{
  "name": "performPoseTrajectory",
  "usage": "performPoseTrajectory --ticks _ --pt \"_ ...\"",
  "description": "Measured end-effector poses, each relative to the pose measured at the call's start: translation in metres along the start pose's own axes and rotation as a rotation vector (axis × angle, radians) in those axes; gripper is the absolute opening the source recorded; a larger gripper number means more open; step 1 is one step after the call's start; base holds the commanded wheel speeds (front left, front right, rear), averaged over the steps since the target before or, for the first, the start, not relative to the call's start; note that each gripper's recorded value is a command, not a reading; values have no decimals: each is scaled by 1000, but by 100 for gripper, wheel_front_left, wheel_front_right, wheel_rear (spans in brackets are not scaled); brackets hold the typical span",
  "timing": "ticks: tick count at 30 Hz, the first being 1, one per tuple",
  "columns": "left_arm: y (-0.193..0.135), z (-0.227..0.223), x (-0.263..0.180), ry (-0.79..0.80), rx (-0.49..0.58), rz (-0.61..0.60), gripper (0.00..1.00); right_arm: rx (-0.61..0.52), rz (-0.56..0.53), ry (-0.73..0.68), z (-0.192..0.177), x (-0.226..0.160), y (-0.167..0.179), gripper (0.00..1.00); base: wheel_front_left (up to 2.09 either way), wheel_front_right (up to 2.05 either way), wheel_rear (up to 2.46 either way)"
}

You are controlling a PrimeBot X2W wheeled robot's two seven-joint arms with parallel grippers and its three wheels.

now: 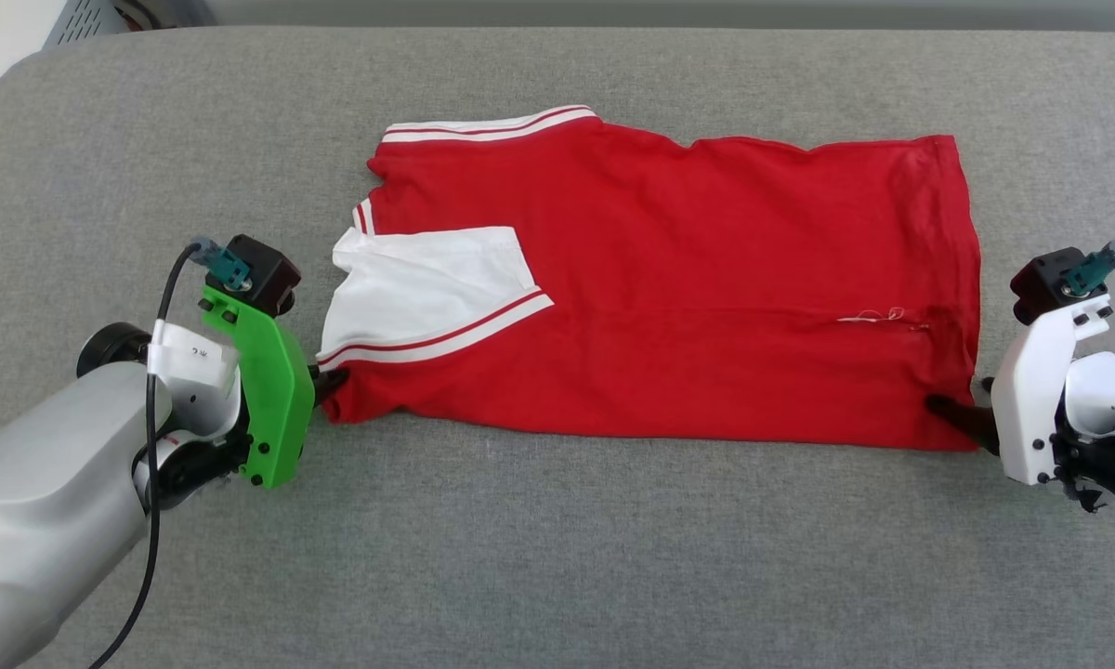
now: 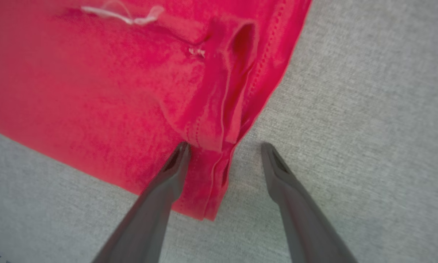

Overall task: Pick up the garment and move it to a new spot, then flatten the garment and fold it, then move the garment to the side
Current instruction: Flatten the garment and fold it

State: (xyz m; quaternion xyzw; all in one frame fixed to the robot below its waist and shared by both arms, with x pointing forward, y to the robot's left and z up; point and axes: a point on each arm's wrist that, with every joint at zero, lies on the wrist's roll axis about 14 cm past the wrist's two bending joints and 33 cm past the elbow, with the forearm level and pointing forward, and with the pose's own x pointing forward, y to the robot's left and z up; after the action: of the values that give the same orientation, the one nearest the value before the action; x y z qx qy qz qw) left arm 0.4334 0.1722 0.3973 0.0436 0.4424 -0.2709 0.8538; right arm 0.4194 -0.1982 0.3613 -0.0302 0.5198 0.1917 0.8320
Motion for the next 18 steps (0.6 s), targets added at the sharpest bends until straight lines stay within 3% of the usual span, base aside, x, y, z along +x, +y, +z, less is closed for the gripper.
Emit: performPoseTrajectory --ticks 1,18 --pt "0 -1 0 1 -1 1 0 2 3 -18 2 -1 1 0 0 0 0" --pt "-10 -6 -43 -68 36 12 0 -69 48 -306 36 -63 24 0 0 0 0"
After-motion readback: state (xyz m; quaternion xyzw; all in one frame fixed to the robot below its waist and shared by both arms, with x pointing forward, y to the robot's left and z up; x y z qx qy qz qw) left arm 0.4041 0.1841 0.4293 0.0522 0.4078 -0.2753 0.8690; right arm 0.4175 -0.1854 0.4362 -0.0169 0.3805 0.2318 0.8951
